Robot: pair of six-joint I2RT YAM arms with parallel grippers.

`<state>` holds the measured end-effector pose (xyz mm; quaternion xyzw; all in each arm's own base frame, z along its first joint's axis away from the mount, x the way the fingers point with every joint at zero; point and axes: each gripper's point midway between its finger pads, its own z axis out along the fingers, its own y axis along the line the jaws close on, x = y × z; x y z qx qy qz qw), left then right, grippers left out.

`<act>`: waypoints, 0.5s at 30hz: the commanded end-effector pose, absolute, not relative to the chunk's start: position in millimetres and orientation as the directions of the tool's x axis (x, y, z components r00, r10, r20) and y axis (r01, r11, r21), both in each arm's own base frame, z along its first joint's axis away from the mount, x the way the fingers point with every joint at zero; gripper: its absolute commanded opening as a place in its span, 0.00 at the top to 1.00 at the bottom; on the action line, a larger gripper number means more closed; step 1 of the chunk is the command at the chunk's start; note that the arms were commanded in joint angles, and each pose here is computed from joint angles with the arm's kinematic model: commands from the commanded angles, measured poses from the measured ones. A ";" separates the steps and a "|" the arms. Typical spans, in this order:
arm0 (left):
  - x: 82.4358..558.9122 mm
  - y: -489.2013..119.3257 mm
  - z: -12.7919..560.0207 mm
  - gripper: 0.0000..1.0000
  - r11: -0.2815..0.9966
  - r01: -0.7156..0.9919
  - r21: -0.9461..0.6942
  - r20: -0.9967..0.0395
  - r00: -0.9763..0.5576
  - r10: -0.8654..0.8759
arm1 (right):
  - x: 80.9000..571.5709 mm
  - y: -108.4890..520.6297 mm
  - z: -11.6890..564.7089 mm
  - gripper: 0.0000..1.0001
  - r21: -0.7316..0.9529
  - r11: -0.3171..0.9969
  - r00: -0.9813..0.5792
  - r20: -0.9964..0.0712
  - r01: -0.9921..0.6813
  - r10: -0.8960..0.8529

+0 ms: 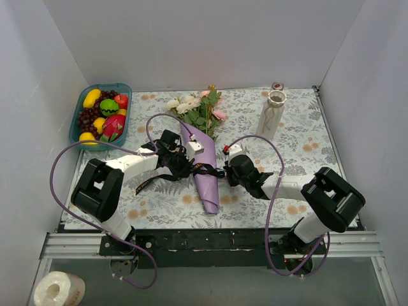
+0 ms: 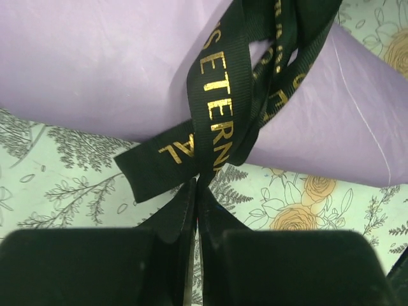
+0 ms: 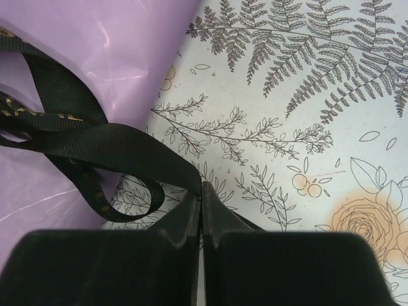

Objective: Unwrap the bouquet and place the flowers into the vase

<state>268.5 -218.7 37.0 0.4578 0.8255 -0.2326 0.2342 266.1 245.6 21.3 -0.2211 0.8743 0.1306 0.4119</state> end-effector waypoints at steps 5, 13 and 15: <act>290.2 -227.8 98.5 1.00 0.510 0.854 -0.107 -0.697 -0.430 0.573 | 246.5 223.2 11.7 0.99 0.038 0.889 -0.619 -0.731 -0.457 -0.287; 293.1 -205.9 155.0 1.00 0.556 0.829 -0.057 -0.743 -0.407 0.532 | 263.9 203.3 65.1 0.99 0.014 0.935 -0.550 -0.812 -0.353 -0.196; 303.7 -193.6 171.3 1.00 0.590 0.807 -0.036 -0.763 -0.403 0.505 | 269.3 195.7 82.4 0.99 0.035 0.950 -0.532 -0.835 -0.309 -0.142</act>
